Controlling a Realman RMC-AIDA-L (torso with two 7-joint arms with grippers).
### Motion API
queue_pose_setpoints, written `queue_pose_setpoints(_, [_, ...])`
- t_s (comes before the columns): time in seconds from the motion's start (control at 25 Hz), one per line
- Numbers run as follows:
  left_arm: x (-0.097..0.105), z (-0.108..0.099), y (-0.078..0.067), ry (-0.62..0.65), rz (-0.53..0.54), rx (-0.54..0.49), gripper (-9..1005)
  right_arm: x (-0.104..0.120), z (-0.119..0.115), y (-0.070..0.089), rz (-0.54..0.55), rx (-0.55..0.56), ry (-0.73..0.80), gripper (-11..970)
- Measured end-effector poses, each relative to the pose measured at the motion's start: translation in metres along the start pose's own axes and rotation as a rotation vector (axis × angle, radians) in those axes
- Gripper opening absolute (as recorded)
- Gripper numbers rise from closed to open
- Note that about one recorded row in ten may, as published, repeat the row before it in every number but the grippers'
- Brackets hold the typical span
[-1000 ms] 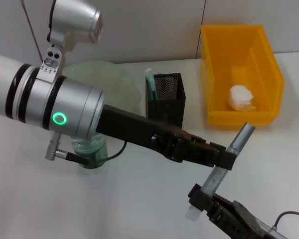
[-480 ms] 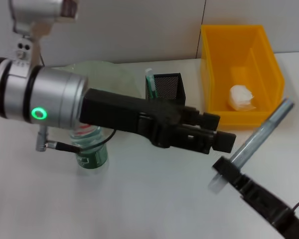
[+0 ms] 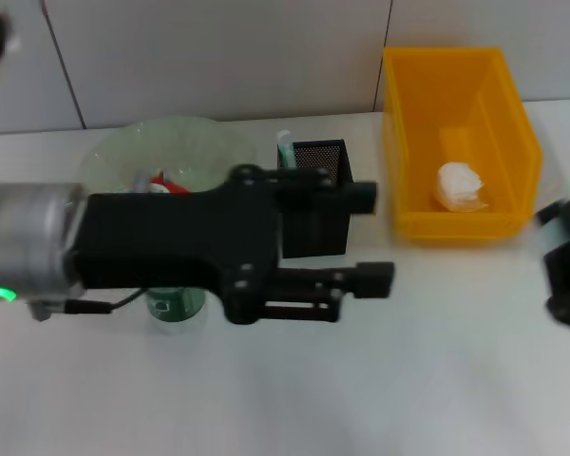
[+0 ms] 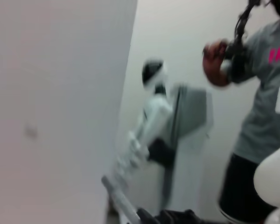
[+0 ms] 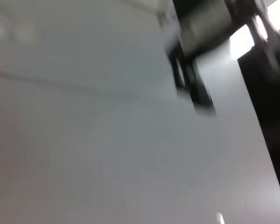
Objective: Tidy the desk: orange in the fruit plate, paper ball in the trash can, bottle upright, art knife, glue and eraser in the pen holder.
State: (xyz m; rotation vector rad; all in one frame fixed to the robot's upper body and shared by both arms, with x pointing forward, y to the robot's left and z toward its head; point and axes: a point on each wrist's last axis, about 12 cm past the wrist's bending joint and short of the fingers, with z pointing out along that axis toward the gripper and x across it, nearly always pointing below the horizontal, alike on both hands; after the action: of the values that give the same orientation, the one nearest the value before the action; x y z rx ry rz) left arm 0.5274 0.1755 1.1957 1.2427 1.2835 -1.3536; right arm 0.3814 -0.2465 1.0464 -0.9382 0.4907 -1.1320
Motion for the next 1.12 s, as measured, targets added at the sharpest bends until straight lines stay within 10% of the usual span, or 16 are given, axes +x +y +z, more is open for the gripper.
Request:
queue_pose_setpoints(0.4, [0.056, -0.027, -0.027, -0.193, 0.17, -0.114, 709, 0.035, 0.014, -0.007, 0.562, 0.22, 0.288, 148])
queue_pose_setpoints(0.72, [0.113, -0.029, -0.043, -0.187, 0.223, -0.175, 709, 0.069, 0.033, -0.004, 1.169, 0.35, 0.173, 141])
queue_pose_setpoints(0.84, [0.123, -0.03, -0.047, -0.183, 0.212, -0.193, 709, 0.084, 0.051, 0.001, 1.462, 0.263, 0.026, 142])
queue_pose_setpoints(1.12, [0.133, -0.033, -0.05, -0.178, 0.18, -0.22, 709, 0.103, 0.088, 0.012, 1.721, -0.08, -0.13, 143])
